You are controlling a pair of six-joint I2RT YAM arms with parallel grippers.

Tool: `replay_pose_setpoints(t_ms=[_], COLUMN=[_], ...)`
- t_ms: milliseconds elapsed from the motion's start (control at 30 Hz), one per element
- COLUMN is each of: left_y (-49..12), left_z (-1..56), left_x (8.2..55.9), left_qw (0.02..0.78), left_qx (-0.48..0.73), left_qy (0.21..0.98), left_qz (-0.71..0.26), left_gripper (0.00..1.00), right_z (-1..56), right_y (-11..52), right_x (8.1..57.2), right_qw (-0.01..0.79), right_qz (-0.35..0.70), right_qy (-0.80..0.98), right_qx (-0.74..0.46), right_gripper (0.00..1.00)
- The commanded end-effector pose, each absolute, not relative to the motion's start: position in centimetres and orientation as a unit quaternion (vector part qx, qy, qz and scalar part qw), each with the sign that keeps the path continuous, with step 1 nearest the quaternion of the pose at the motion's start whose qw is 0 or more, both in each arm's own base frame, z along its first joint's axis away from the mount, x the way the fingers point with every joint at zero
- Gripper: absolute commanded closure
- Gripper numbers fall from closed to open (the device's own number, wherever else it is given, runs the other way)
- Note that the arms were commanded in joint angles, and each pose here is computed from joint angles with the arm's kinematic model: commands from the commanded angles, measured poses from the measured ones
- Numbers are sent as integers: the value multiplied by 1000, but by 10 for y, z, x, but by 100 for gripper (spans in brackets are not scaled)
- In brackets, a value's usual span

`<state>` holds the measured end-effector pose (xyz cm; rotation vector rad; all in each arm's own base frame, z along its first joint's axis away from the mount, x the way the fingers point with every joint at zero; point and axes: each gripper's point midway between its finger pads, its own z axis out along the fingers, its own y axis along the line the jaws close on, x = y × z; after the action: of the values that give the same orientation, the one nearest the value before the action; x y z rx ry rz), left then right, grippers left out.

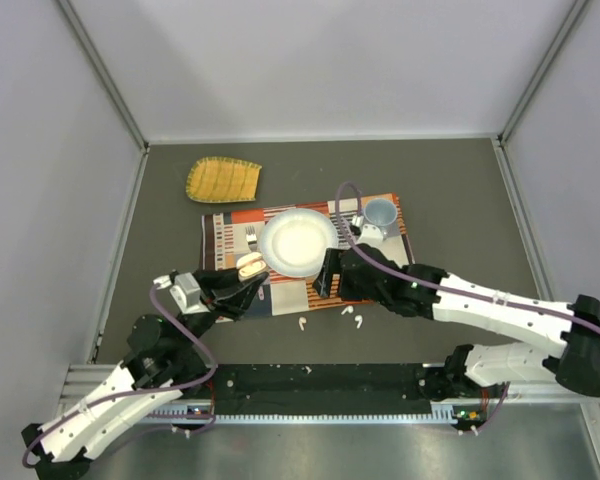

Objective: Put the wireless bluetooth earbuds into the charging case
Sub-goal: Pick up the left earbud from the center of the board.

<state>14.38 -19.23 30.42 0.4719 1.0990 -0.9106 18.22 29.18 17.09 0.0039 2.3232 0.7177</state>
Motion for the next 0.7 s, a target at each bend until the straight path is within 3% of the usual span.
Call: replay_pose_setpoints(t_ms=[0,200,667], left_y=[-161,-145,-138], left_z=[322,318,305], left_x=[154,150,133], left_qw=[765,768,751], left_qx=[157,136,154], left_qy=[503,509,519], left_qz=[-370,-365,-379], left_gripper=[100,100,100], right_z=[152,119,81], right_y=[305,317,350], right_x=[174,175,164], right_qw=[293,251,194], right_qz=[283,256,218], right_qy=[913,932,954], right_qx=[23,60,61], right_gripper=[24,32,40])
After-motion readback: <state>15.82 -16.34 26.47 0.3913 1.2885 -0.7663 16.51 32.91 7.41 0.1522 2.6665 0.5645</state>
